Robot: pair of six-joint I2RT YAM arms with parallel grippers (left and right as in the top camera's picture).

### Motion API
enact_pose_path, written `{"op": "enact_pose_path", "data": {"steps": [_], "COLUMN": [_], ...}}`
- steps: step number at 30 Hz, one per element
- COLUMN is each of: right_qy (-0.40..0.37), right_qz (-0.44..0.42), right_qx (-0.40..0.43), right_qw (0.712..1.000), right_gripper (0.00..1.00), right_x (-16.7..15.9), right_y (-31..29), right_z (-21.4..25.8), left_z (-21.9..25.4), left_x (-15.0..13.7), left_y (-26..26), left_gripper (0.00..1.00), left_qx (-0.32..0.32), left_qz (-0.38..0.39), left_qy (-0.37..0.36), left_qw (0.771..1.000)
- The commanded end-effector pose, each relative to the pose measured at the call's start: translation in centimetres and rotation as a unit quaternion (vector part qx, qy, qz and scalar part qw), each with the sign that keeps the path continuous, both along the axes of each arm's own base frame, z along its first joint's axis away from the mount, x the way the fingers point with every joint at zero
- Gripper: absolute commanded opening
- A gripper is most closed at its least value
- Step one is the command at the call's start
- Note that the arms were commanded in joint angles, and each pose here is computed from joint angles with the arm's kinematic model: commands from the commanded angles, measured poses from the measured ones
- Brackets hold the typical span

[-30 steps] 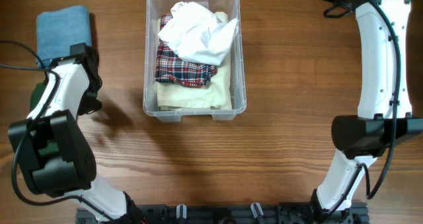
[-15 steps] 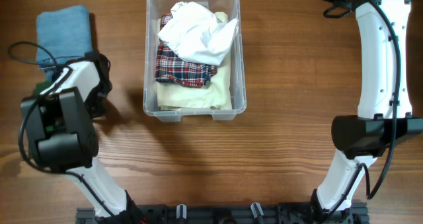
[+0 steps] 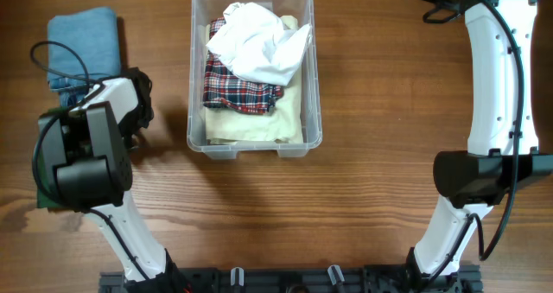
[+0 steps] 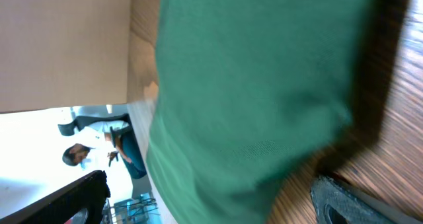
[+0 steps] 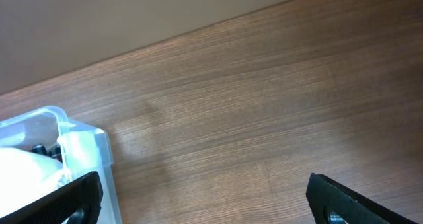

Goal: Pack container
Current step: 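Reach the left gripper to the dark green cloth and grasp it, then lift the green cloth with the left gripper and carry it right over the bin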

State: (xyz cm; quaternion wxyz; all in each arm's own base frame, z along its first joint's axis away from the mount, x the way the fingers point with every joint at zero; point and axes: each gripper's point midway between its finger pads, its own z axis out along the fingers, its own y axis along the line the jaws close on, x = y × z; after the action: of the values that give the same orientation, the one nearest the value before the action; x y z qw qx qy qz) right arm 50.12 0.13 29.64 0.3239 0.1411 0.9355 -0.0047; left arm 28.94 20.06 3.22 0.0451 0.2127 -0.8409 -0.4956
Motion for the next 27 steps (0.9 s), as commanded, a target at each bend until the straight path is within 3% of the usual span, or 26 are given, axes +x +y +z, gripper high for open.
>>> {"op": "enact_pose_path", "data": {"steps": [1,10,14,19,21,27], "right_qy": [0.004,0.004,0.004,0.004,0.004,0.004], "right_qz": [-0.008,-0.007,-0.007,-0.007,-0.008,-0.007], "right_qx": [0.0,0.0,0.0,0.0,0.0,0.0], "right_qw": [1.0,1.0,1.0,1.0,1.0,1.0], "right_gripper": [1.0,1.0,1.0,1.0,1.0,1.0], "right_x": [0.2,0.2,0.2,0.2,0.2,0.2], "right_y": [-0.1,-0.1,-0.1,-0.1,-0.1,-0.1], "right_z": [-0.5,-0.5,-0.5,-0.5,-0.5,-0.5], "left_z": [-4.7,-5.1,-5.2,-5.5,-5.6,-5.7], "left_x": [-2.8,-3.7,-3.5,-3.3,-3.3,-3.1], "left_y": [-0.1,1.2,1.2,1.1,1.0,1.0], "left_gripper": [1.0,0.99,0.83,0.43,0.38,0.35], "left_qx": [-0.07,-0.08,-0.08,-0.087,-0.089,-0.091], "left_qz": [0.049,0.08,0.081,0.083,0.083,0.083], "left_qy": [0.028,0.016,0.007,0.0,-0.001,-0.007], "left_qw": [0.996,0.993,0.994,0.993,0.993,0.992]}}
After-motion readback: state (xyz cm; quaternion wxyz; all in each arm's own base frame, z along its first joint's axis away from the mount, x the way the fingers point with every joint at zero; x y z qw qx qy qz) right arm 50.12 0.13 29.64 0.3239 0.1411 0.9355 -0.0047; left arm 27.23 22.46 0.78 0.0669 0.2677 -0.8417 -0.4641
